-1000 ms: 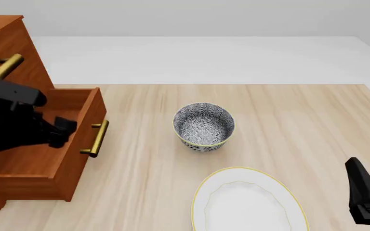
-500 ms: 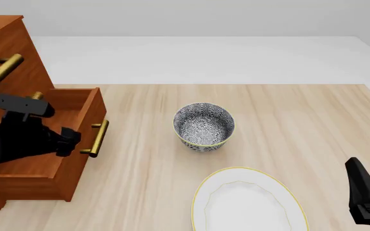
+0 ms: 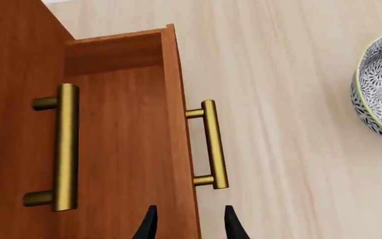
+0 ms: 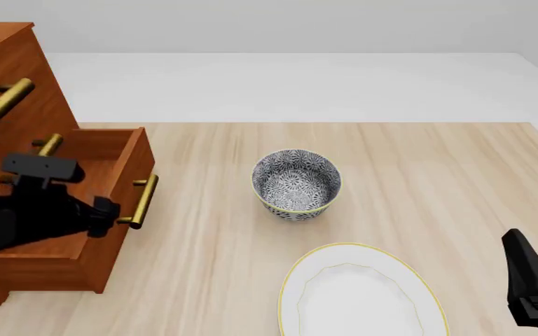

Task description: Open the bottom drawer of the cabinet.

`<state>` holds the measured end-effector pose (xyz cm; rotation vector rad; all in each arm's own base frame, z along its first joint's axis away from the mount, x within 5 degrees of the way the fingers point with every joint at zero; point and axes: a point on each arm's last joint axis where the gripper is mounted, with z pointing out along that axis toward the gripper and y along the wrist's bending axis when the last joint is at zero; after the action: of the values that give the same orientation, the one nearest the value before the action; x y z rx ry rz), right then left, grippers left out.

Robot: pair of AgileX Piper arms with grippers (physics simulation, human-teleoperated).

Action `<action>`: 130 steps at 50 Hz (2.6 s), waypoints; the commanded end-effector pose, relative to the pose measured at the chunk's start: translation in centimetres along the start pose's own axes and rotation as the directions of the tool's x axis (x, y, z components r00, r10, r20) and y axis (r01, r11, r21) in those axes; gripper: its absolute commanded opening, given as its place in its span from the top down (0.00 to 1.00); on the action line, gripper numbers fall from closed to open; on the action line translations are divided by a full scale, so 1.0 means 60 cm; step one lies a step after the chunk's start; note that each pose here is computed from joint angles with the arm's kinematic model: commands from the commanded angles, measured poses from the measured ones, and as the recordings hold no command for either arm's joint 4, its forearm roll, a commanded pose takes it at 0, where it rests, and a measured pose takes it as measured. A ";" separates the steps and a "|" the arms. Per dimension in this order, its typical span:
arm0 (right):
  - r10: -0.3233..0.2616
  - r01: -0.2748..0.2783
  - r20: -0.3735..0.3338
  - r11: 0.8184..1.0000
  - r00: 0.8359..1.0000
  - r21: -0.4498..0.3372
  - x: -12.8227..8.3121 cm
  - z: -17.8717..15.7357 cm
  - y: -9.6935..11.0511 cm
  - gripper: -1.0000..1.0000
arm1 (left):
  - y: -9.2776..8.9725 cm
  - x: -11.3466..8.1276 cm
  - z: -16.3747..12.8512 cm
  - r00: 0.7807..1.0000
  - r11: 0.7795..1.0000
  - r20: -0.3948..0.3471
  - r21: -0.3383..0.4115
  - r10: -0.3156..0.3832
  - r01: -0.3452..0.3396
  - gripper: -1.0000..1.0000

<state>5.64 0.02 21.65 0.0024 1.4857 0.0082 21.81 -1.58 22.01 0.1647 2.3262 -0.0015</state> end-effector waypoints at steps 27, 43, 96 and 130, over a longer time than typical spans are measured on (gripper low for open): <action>0.000 0.000 0.000 1.000 1.000 0.000 0.000 0.000 0.000 0.00 | -0.001 0.035 0.046 0.997 0.999 -0.064 -0.001 -0.040 0.040 0.00; 0.000 0.000 0.000 1.000 1.000 0.000 0.000 0.000 0.000 0.00 | -0.011 0.048 0.067 0.994 0.998 -0.098 0.014 -0.054 0.055 0.00; 0.000 0.000 0.000 1.000 1.000 0.000 0.000 0.000 0.000 0.00 | -0.132 0.024 0.096 0.996 0.978 -0.084 0.209 0.041 -0.022 0.00; 0.000 0.000 0.000 1.000 1.000 0.000 0.000 0.000 0.000 0.00 | -0.149 0.016 0.080 0.997 0.968 -0.050 0.244 0.067 -0.053 0.00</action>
<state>5.64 0.02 21.65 0.0024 1.4857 0.0082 23.65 -8.70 16.96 0.1479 2.4278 -0.2670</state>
